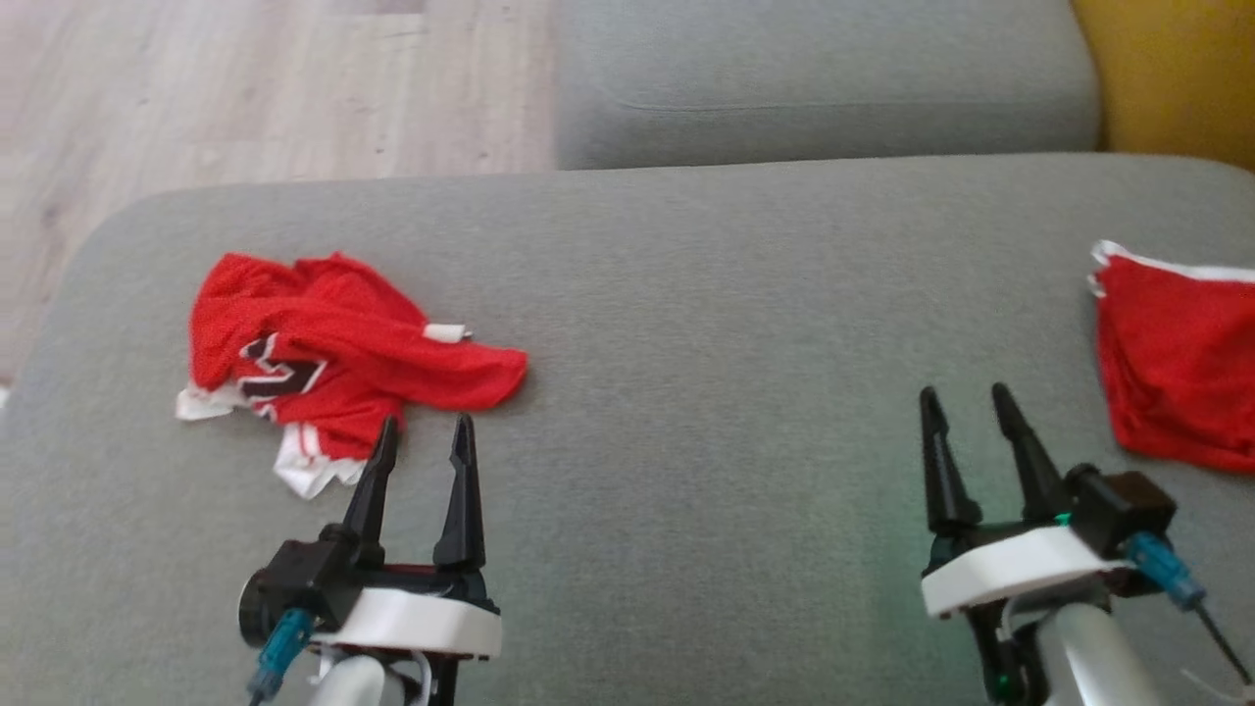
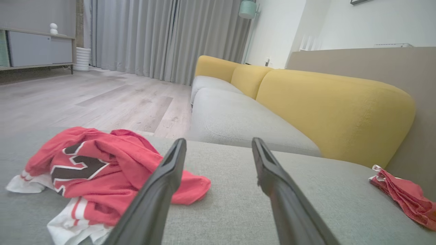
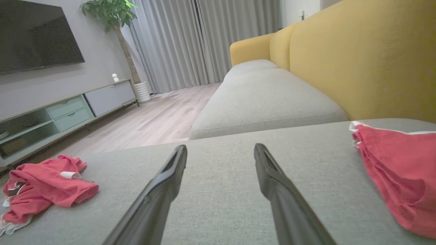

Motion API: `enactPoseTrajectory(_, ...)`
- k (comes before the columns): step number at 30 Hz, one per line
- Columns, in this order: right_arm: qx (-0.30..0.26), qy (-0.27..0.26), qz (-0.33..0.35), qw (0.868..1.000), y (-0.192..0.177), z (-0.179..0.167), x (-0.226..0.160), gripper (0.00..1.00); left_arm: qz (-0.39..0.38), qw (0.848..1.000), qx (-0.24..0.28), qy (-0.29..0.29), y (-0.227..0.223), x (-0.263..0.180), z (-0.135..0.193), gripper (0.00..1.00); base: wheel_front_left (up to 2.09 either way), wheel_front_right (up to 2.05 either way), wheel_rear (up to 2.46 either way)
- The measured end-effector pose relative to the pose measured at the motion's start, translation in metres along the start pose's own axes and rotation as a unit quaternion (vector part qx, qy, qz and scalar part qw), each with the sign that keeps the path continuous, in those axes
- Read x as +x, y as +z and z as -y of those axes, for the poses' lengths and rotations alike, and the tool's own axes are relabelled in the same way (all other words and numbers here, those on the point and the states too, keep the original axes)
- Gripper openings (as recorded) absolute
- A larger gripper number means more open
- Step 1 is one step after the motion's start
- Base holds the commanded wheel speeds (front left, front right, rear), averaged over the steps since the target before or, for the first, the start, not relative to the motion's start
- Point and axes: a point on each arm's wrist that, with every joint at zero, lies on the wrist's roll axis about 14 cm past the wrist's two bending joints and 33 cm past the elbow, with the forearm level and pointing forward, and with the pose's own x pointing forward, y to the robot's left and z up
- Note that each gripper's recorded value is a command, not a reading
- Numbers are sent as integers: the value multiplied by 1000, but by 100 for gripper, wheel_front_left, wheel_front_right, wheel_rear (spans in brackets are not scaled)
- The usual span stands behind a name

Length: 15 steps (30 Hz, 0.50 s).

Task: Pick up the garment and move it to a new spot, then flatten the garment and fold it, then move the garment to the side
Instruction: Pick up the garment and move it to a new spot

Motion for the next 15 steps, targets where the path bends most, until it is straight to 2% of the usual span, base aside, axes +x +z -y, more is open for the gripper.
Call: enactPoseTrajectory(15,19,133,-33,990,-20,-92,16,100,24,993,12,118,15,-53,-66,100,0,0,0)
